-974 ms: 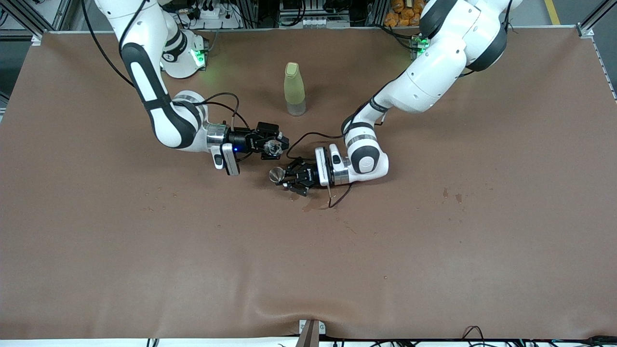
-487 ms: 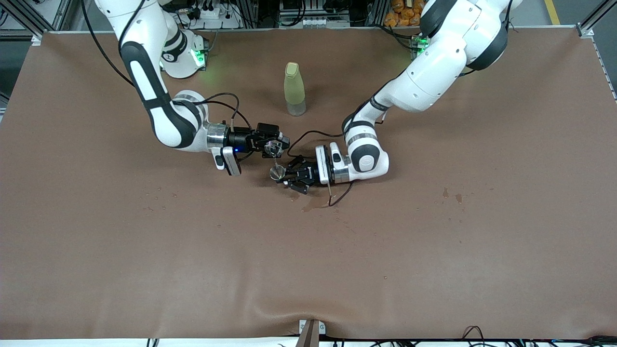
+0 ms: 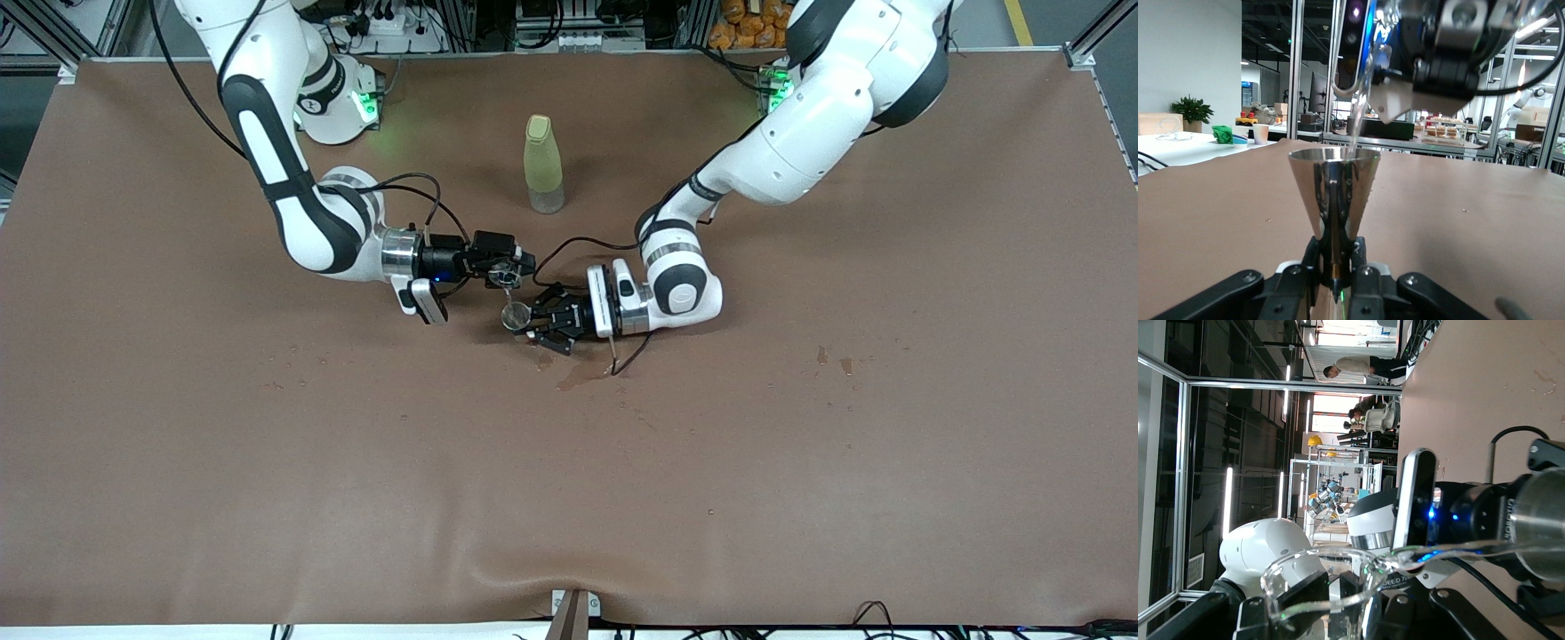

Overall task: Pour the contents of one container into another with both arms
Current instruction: 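Tilt the beaker with the right gripper, pouring into the jigger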

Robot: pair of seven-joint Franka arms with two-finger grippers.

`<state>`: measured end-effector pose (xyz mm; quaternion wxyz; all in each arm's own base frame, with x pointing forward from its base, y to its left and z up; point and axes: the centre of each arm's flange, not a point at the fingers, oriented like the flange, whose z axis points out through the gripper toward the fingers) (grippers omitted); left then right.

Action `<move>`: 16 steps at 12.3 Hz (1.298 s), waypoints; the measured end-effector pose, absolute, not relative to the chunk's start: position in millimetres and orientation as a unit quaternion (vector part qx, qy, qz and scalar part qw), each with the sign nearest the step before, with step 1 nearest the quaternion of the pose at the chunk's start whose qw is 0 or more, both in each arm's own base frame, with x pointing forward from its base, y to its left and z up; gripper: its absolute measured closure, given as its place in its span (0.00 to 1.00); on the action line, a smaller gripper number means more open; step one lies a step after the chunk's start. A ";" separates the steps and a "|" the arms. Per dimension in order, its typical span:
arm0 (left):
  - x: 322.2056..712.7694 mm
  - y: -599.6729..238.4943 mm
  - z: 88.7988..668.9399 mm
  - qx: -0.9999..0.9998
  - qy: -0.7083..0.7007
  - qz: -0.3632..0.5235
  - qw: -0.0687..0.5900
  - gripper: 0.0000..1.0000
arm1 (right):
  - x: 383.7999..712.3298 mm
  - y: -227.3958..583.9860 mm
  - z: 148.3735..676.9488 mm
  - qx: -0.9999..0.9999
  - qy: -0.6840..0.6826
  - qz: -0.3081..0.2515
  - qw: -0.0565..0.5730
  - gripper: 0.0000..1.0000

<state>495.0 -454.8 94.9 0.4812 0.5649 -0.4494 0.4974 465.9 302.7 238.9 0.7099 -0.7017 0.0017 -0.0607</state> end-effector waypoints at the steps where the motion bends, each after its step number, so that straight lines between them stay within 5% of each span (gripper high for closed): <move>1: 493.7 -453.3 96.6 0.566 -0.448 0.497 0.482 0.79 | 465.9 302.8 238.9 -0.702 0.008 -0.055 0.710 0.83; 16: 485.3 -457.4 97.4 0.562 -0.453 0.494 0.484 0.79 | 468.7 306.0 244.4 -0.687 0.102 0.049 0.717 0.83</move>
